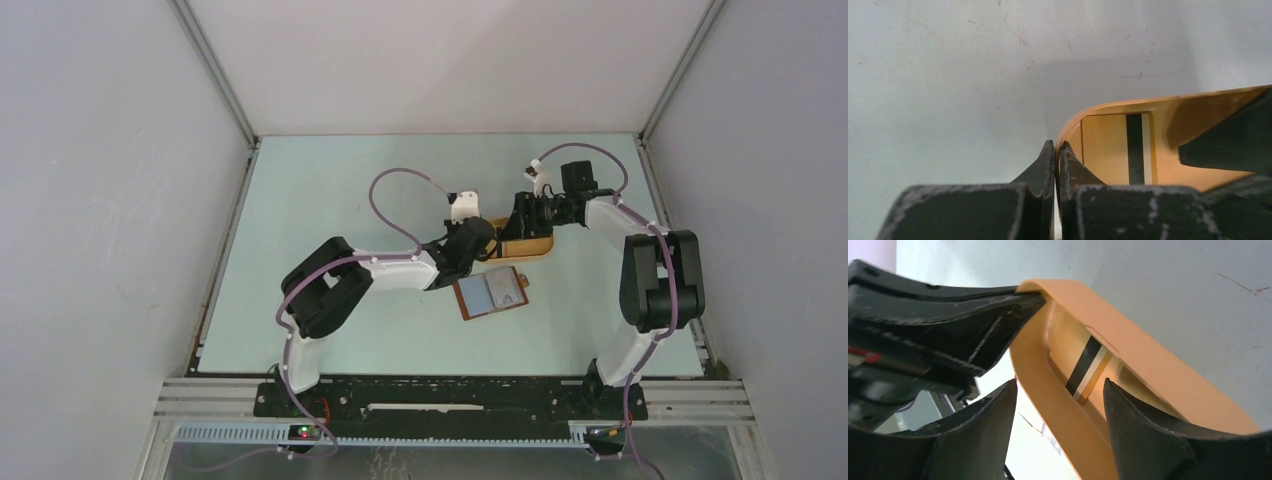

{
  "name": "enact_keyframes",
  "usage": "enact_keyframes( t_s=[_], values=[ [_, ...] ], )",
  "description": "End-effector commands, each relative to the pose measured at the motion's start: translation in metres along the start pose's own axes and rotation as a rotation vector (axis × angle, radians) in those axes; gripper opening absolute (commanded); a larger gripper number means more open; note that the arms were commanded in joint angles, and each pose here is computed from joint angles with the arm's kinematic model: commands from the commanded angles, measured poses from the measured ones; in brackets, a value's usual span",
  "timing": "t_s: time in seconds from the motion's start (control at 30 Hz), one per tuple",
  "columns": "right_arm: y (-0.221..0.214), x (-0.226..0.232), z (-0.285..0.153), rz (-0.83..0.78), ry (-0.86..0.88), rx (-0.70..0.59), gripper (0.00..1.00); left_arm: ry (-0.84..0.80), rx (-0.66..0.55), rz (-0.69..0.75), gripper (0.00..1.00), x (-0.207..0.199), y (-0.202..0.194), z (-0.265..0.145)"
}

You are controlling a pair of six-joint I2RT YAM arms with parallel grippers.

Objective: Put the credit cards into the card holder
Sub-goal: Pick up the credit card from the storage box.

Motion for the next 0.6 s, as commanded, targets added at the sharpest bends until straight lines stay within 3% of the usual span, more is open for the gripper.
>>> enact_keyframes(
  t_s=[0.0, 0.17, 0.57],
  values=[
    [0.021, 0.005, -0.006, -0.122, -0.082, -0.091, 0.73, -0.046, -0.264, -0.158, 0.0, -0.023, 0.066, -0.032],
    [0.025, 0.003, -0.005, -0.182, -0.154, -0.127, 0.74, -0.051, -0.299, -0.202, 0.0, -0.019, 0.065, -0.041],
    [0.019, 0.011, 0.009, -0.094, -0.141, -0.134, 0.7, -0.008, -0.407, -0.251, 0.0, -0.014, 0.075, -0.055]
  ],
)
Point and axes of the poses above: each gripper's point midway between its finger pads, its own z axis out along the fingers, its own x axis along the line the jaws close on, y = z × x, the point moved 2 cm from there along -z, back along the fingers, and after that the axes turned 9 degrees about -z, right-handed, at the moved point
